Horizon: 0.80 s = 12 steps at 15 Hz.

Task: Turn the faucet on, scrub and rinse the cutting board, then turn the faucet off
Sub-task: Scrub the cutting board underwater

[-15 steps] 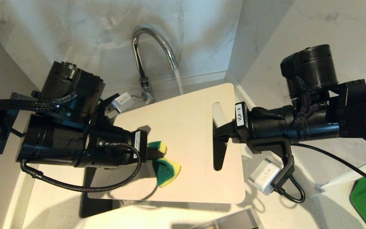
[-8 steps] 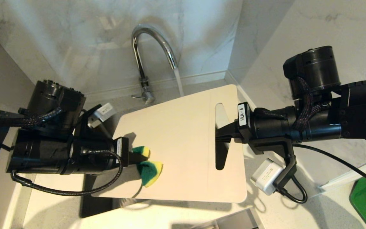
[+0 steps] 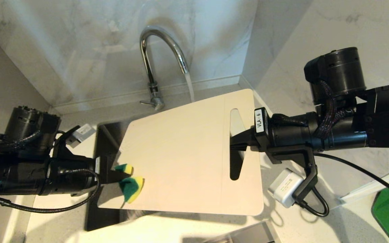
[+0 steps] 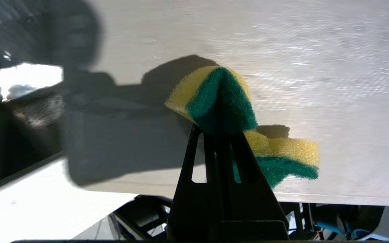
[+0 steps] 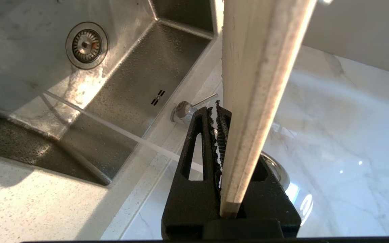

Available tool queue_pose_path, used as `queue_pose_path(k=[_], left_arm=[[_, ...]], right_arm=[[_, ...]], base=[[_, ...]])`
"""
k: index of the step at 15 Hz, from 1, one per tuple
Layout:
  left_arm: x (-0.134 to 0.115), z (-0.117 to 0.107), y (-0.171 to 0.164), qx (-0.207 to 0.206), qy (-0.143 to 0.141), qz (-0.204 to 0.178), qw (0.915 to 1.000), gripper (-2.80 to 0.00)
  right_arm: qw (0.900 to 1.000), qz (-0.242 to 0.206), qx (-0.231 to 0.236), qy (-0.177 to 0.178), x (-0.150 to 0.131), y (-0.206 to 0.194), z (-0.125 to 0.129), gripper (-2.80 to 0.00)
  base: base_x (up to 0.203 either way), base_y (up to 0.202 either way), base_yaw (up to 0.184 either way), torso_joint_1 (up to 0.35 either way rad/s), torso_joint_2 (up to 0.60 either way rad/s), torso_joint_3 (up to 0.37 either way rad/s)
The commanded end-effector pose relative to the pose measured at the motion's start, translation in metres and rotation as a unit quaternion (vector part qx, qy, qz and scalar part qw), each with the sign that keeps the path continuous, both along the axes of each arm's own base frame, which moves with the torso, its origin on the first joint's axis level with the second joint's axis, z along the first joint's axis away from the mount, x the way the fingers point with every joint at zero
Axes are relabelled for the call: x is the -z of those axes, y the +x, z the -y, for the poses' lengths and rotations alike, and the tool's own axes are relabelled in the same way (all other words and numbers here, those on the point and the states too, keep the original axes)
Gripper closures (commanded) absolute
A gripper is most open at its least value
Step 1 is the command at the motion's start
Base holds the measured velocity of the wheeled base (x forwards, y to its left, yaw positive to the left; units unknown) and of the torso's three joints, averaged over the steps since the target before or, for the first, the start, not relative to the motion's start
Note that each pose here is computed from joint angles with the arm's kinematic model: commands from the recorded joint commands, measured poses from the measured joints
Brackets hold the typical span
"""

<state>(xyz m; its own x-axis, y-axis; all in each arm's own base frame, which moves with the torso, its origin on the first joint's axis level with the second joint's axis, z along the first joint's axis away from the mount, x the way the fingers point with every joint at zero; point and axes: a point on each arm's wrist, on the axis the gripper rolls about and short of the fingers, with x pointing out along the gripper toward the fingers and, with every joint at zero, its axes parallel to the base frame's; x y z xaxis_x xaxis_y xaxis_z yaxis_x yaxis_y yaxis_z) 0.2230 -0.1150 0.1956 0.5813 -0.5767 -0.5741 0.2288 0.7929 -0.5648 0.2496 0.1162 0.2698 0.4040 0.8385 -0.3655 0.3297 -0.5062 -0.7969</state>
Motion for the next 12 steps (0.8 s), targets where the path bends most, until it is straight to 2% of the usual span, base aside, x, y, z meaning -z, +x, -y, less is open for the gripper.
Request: queue_pose_path(k=[1, 4, 7, 12], left_arm=[[0.006, -0.021, 0.001, -0.023, -0.003, -0.011, 0.9997, 0.0], [0.011, -0.04, -0.002, -0.036, -0.014, -0.023, 0.999, 0.0], [0.017, -0.059, -0.003, -0.048, -0.006, -0.022, 0.9986, 0.0], [0.006, -0.076, -0.002, -0.07, -0.015, 0.004, 0.9974, 0.0]], right_arm=[[1.0, 0.007, -0.004, -0.001, -0.002, -0.003, 0.001, 0.0], [1.0, 0.007, -0.004, -0.001, -0.001, -0.005, 0.002, 0.0], [1.0, 0.008, -0.004, 0.0, -0.002, -0.006, 0.002, 0.0], [1.0, 0.007, -0.003, 0.0, -0.002, -0.008, 0.003, 0.0]], base=[[0.0, 0.0, 0.0, 0.0, 0.0, 0.0], [0.0, 0.0, 0.0, 0.0, 0.0, 0.0], [0.0, 0.0, 0.0, 0.0, 0.0, 0.0], [0.0, 0.0, 0.0, 0.0, 0.0, 0.0]])
